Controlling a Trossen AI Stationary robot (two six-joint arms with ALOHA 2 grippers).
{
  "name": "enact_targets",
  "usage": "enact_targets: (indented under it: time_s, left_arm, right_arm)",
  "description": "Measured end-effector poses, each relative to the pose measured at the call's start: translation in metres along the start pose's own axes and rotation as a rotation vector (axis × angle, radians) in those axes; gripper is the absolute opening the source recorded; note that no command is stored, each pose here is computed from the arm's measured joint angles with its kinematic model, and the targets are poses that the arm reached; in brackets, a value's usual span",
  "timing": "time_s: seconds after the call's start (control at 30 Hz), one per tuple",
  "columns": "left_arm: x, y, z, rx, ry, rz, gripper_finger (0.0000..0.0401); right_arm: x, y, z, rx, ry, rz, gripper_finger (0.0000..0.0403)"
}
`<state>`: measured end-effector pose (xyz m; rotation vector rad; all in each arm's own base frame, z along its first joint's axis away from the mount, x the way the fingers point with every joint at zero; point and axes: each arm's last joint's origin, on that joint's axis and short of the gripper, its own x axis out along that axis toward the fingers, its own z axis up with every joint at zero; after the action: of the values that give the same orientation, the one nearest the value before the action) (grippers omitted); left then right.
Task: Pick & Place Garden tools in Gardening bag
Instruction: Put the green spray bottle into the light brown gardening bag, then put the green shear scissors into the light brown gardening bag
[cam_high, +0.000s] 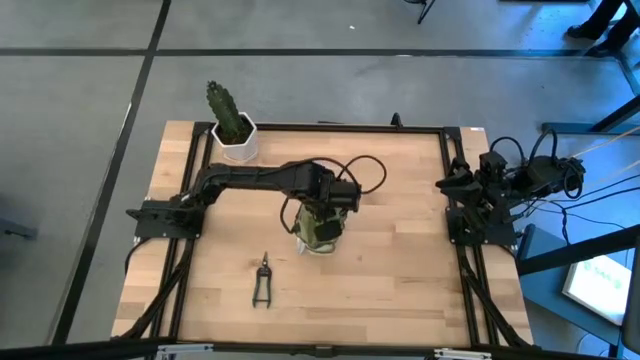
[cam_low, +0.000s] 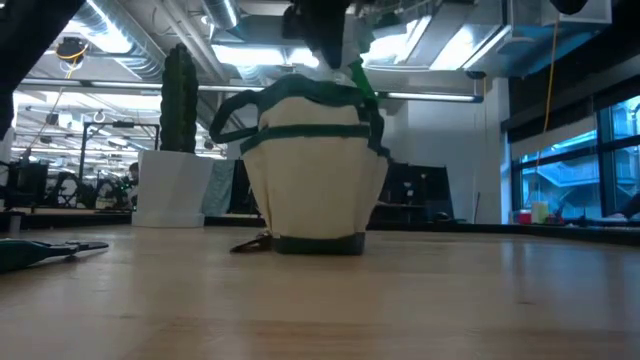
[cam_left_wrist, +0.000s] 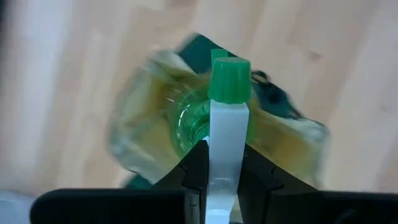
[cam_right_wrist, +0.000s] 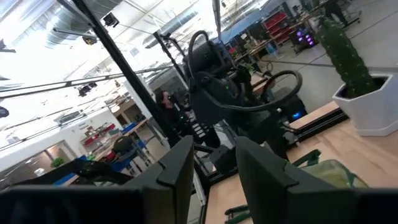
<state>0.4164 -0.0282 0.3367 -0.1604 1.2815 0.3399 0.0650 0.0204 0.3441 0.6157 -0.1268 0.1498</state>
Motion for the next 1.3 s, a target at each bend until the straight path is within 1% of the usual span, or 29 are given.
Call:
enact_targets:
  time_s: [0.1,0.33,0.47,0.67,0.8,1.0,1.3]
  left_arm:
    - [-0.001,-0.009,-0.003,-0.008,0.004,-0.042,0.0045]
    - [-0.006,-0.032,-0.013,-0.017,-0.007,-0.044,0.0045]
    - [-0.008,-0.040,-0.017,-0.010,-0.024,-0.035,0.0045]
    - [-0.009,-0.043,-0.017,-0.011,0.000,-0.090,0.0045]
    - [-0.009,-0.045,-0.015,-0.010,-0.022,-0.127,0.0046]
    - [-0.009,-0.045,-0.014,-0.013,-0.023,-0.129,0.0086]
    - [-0.009,-0.047,-0.016,0.034,-0.014,-0.152,0.0096]
  right_arm:
    - [0.000,0.000,0.000,0.006,0.012,0.016,0.0124]
    - [0.000,0.000,-0.002,0.002,0.032,0.012,0.0124]
    - [0.000,-0.001,-0.003,-0.008,0.034,0.009,0.0124]
    - [0.000,-0.001,-0.002,-0.018,0.024,-0.007,0.0124]
    - [0.000,-0.001,-0.002,-0.018,0.023,-0.008,0.0124]
    - [0.000,-0.001,-0.002,-0.018,0.023,-0.009,0.0124]
    - [0.000,-0.001,-0.002,-0.018,0.023,-0.008,0.0124]
